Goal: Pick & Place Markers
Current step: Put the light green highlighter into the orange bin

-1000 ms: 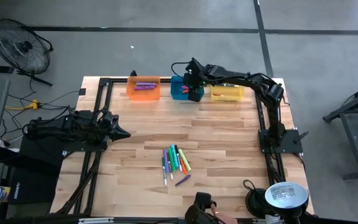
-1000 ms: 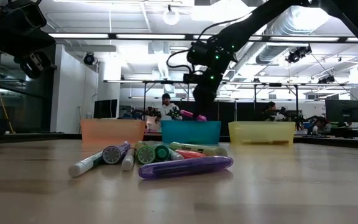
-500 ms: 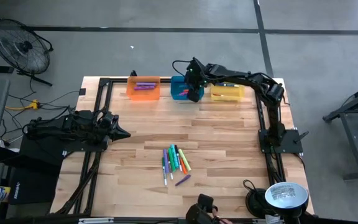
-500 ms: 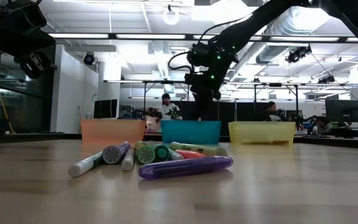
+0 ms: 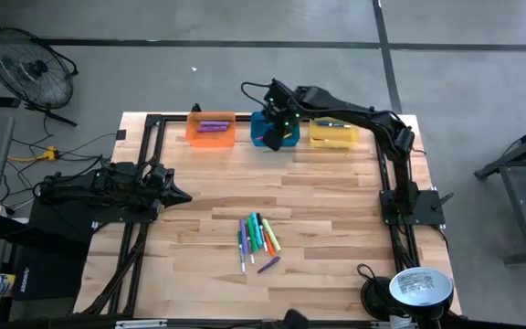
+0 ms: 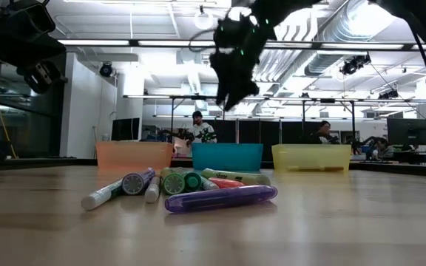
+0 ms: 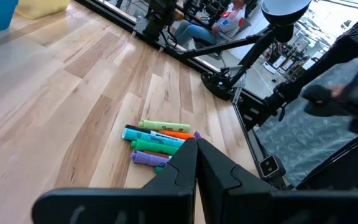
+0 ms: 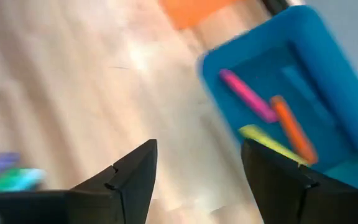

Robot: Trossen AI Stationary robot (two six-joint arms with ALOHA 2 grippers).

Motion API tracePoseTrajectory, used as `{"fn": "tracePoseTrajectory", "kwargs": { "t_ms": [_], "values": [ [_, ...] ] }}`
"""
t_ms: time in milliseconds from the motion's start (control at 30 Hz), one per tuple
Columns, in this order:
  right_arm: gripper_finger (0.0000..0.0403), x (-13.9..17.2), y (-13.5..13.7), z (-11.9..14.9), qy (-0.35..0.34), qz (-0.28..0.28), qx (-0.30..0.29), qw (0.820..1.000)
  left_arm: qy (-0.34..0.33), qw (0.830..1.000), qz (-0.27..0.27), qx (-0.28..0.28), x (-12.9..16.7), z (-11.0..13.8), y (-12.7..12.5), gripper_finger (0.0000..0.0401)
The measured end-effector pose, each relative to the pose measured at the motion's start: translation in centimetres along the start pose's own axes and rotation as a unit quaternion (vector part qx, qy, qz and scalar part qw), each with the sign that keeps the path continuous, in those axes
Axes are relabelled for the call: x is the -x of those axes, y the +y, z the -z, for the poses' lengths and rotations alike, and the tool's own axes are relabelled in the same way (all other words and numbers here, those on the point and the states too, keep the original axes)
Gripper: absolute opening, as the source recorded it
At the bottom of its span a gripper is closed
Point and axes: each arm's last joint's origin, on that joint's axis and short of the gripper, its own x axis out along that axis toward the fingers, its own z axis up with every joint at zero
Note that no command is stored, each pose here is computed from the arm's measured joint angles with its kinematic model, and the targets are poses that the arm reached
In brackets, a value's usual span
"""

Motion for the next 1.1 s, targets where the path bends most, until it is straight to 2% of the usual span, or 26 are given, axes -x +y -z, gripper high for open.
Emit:
{"fn": "tracePoseTrajectory", "kwargs": {
  "t_ms": [267,467,767,933,1100],
  "values": [
    [0.0217,2.1,5.8,-0.3,0.015,-0.069,-0.076,0.995,0.0,1.0,0.0,0.0,0.0,0.0,0.0,0.0001],
    [0.0213,1.7,11.6,1.3,0.046,-0.105,-0.088,0.989,0.0,1.0,0.0,0.0,0.0,0.0,0.0,0.0001],
    [0.0213,1.7,19.8,5.1,0.042,-0.06,-0.095,0.993,0.0,1.0,0.0,0.0,0.0,0.0,0.0,0.0001],
    [0.0209,1.3,22.8,7.1,0.038,-0.03,-0.111,0.993,0.0,1.0,0.0,0.0,0.0,0.0,0.0,0.0001],
    [0.0209,-0.3,25.0,9.2,0.064,-0.003,-0.114,0.991,0.0,1.0,0.0,0.0,0.0,0.0,0.0,0.0001]
  ]
}}
